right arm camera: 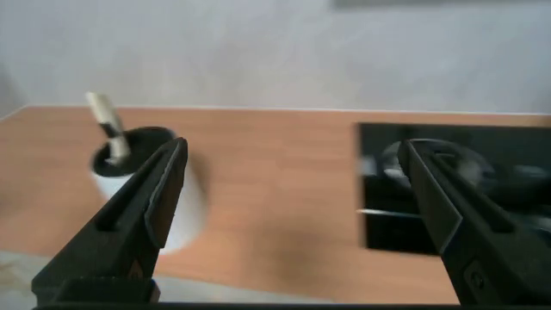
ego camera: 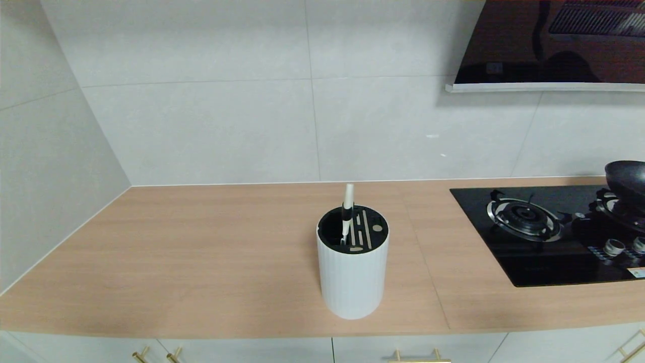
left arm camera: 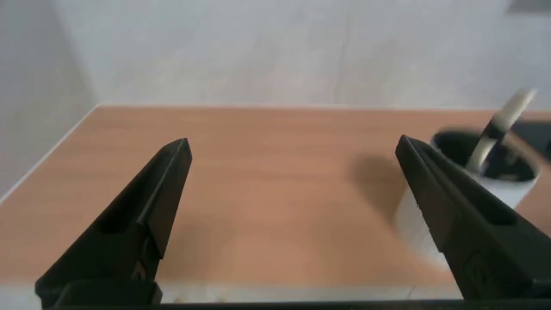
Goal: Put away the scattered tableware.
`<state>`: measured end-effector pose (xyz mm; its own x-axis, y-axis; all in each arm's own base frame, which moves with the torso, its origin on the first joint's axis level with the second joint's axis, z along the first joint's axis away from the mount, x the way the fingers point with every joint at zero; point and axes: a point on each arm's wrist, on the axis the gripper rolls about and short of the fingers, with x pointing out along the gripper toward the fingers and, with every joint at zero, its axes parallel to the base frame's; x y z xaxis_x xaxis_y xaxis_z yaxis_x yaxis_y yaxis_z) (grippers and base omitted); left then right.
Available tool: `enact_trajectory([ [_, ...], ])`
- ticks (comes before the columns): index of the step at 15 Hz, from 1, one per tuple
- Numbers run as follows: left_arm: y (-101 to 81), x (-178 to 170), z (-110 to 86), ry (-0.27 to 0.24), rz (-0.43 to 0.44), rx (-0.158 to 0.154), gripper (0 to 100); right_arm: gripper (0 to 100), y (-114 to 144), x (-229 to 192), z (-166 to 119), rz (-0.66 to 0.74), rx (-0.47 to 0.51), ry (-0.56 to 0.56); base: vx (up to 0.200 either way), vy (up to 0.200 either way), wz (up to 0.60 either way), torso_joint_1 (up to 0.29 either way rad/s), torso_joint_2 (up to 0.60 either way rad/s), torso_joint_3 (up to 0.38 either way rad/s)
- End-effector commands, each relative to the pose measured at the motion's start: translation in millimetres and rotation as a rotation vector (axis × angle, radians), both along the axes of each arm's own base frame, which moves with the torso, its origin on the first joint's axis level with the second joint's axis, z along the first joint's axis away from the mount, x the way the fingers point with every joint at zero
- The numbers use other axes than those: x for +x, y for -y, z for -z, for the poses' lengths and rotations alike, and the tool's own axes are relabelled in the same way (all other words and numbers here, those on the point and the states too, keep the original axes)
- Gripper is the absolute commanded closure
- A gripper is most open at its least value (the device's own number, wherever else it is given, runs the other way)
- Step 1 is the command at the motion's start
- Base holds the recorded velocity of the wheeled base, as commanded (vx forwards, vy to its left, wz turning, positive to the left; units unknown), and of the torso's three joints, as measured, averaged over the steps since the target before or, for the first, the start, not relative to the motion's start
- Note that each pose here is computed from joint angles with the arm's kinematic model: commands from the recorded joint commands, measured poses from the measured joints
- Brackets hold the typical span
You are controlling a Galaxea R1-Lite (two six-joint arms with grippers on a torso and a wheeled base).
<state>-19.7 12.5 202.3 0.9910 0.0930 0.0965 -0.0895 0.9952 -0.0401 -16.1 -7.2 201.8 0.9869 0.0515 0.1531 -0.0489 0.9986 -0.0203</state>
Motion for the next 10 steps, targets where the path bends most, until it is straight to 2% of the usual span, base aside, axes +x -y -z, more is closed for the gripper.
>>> enact_trajectory([
  [1,-1.6,-46,9.4,0.172,-0.104,-0.011,0,0,1,-41,18,0.120,-0.019,0.127,0.000,0.000,0.00,0.000,0.00,0.000],
  [2,-1.4,-47,10.0,0.173,-0.113,-0.012,0,0,1,-42,19,0.131,-0.020,0.130,0.000,0.000,0.00,0.000,0.00,0.000],
  [3,0.8,-49,9.1,0.188,-0.175,-0.023,0,0,-3,-50,24,0.161,-0.025,0.166,0.000,0.000,0.00,0.000,0.00,0.000],
  [6,5.1,-60,18.2,0.216,-0.231,-0.004,0,0,-4,-47,44,0.186,-0.028,0.107,0.000,0.000,0.00,0.000,0.00,0.000],
  [7,5.5,-60,28.8,0.176,-0.240,-0.005,0,0,-4,-43,50,0.191,-0.028,0.090,0.000,0.000,0.00,0.000,0.00,0.000],
  [8,5.4,-51,41.3,0.112,-0.240,-0.006,0,0,-4,-39,55,0.187,-0.025,0.086,0.000,0.000,0.00,0.000,0.00,0.000],
  [9,5.4,-46,49.4,0.078,-0.238,-0.005,0,0,-4,-36,59,0.183,-0.020,0.083,0.000,0.000,0.00,0.000,0.00,0.000],
  [10,5.7,-32,70.8,-0.002,-0.223,0.006,0,0,-5,-23,79,0.162,-0.003,0.054,0.000,0.000,0.00,0.000,0.00,0.000],
])
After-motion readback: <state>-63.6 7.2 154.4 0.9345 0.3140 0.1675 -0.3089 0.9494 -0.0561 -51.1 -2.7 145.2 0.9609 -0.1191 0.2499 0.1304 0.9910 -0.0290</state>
